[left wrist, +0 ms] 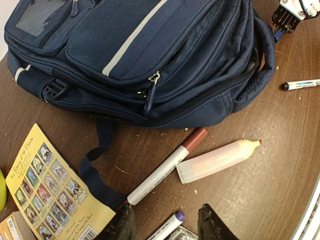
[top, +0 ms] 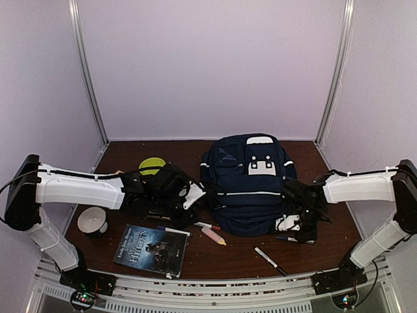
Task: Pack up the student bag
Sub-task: Pick up the pen from the center of the board.
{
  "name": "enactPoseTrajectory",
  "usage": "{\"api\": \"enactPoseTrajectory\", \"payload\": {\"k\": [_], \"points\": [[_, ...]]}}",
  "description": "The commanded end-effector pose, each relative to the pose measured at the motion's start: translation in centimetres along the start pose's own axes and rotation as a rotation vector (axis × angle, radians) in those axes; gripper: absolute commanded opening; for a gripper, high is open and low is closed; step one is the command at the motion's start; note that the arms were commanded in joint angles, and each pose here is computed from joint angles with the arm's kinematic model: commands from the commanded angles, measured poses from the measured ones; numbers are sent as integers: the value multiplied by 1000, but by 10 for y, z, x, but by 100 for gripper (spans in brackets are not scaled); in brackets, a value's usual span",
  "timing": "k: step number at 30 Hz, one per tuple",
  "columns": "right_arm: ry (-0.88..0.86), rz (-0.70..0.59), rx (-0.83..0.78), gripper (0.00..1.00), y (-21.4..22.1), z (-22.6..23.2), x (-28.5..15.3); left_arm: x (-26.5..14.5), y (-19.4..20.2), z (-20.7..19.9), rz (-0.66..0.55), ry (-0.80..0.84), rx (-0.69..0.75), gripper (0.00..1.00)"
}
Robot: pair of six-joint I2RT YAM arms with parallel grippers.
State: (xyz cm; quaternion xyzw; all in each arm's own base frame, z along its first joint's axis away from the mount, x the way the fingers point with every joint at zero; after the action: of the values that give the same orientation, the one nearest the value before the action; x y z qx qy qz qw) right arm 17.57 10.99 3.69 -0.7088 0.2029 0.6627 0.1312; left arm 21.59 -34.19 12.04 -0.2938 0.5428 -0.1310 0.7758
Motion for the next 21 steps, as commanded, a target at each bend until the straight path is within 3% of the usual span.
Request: {"api": "enactPoseTrajectory", "payload": {"k": [1, 9, 16, 21], "points": [[-26, -11, 20, 29, -6, -4, 0, -8, -13, 7, -64, -24, -15, 45], [-70, -7, 29, 23, -13, -1, 5, -8, -12, 7, -68, -28, -16, 45], [-94, 5, 34, 10, -11, 2, 4, -9, -13, 8, -70, -30, -15, 45], [-138, -24, 48, 2, -7, 10, -21, -16, -22, 12, -88, -42, 4, 45]]}}
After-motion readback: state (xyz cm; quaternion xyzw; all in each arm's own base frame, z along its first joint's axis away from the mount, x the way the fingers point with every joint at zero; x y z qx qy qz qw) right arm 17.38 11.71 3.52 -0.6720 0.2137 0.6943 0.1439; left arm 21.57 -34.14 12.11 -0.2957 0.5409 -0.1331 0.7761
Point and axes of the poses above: each gripper's point midway between its finger pads, its own x axis out along the fingers, its own z axis along the line the jaws close on, y = z × x, the point moved 2 cm from there along -x, back along the fingers, and after that the axes turned 14 degrees about x, right-handed, at the moved point
